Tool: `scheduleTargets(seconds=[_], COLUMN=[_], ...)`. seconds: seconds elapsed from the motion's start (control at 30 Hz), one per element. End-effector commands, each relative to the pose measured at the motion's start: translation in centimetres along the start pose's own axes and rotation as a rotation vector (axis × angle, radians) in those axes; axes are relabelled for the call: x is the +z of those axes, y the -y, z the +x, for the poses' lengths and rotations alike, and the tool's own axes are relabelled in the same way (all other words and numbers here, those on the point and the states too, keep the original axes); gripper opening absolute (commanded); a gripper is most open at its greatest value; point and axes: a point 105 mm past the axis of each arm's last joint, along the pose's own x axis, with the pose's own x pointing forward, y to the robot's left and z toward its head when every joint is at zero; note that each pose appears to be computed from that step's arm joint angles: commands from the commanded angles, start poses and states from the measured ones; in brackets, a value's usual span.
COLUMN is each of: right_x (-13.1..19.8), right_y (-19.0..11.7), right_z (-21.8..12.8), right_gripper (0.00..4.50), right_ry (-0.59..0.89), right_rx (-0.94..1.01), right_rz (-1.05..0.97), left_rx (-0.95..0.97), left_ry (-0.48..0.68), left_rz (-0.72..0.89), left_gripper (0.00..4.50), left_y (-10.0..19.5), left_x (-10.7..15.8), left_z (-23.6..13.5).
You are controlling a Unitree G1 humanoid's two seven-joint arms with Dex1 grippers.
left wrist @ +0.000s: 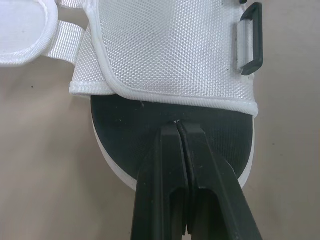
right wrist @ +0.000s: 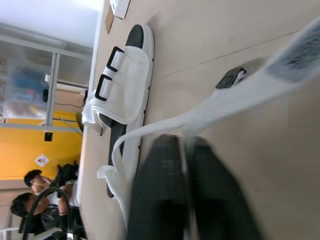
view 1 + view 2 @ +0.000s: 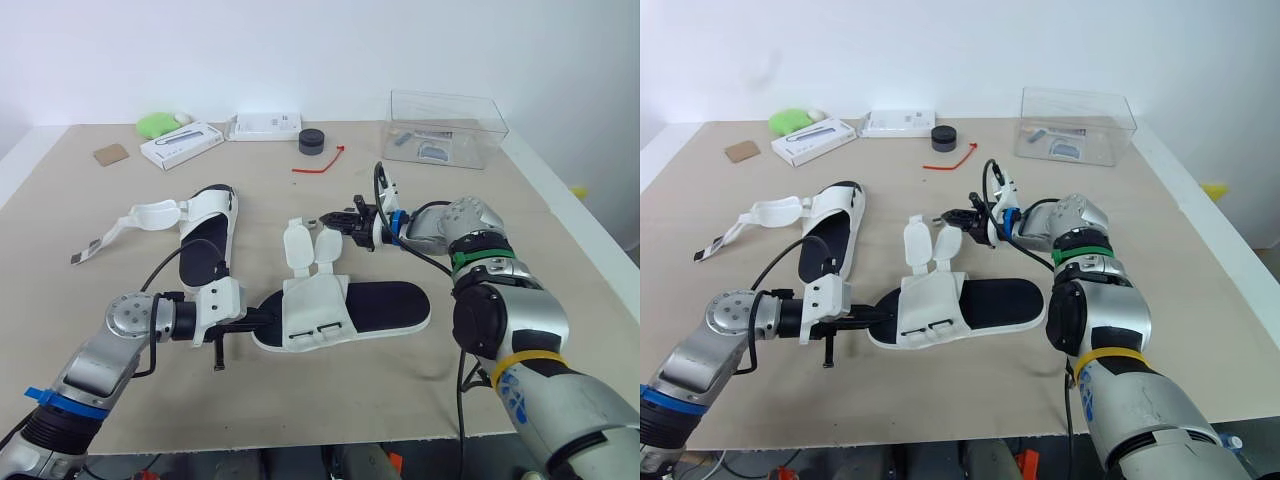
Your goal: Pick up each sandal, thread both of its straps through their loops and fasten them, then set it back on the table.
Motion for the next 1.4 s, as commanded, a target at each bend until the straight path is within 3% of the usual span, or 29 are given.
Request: scheduleTargets(seconds=[0.03,0.17,0.37,0.47,0.67,0.8,1.1,1.2,1.4], right_x=[1.2,1.3,-1.9,-5.1,-9.9,-10.5,-8.2,-6.4,-4.6], right_y=[-1.7,-3.3,-6.4,-6.8,-5.0,-4.4,-4.1,-4.4,-7.6], right_z=[0.0,-0.3,-2.4,-3.9,-5.9,-6.1,-5.1,-4.7,-5.5], right_gripper=[0.04,0.04,0.04,0.04,0.04,0.04,0.04,0.04,0.04], right_ry=[0.031,0.038,0.105,0.157,0.116,0.053,0.070,0.190,0.660], right_rx=[0.066,0.160,0.394,0.498,0.790,0.855,0.646,0.496,0.398], right_rz=[-0.183,-0.581,-1.315,-1.924,-2.760,-2.938,-3.121,-3.156,-3.334], left_rx=[0.002,-0.001,-0.003,-0.004,-0.011,-0.014,-0.023,-0.021,-0.021], left_ry=[0.004,0.006,0.000,0.000,0.006,0.008,0.012,0.010,0.005], left_rz=[0.022,0.018,0.013,0.010,0.007,0.004,-0.001,-0.002,-0.007], left_gripper=[0.00,0.00,0.00,0.00,0.00,0.00,0.00,0.00,0.00], left_y=[0.0,0.2,0.4,0.4,0.4,0.4,0.6,0.5,0.6], left_x=[0.4,0.3,0.2,0.1,0.3,0.3,0.3,0.2,0.0], left_z=[-0.1,0.0,-0.1,-0.1,0.1,0.1,0.3,0.3,0.2])
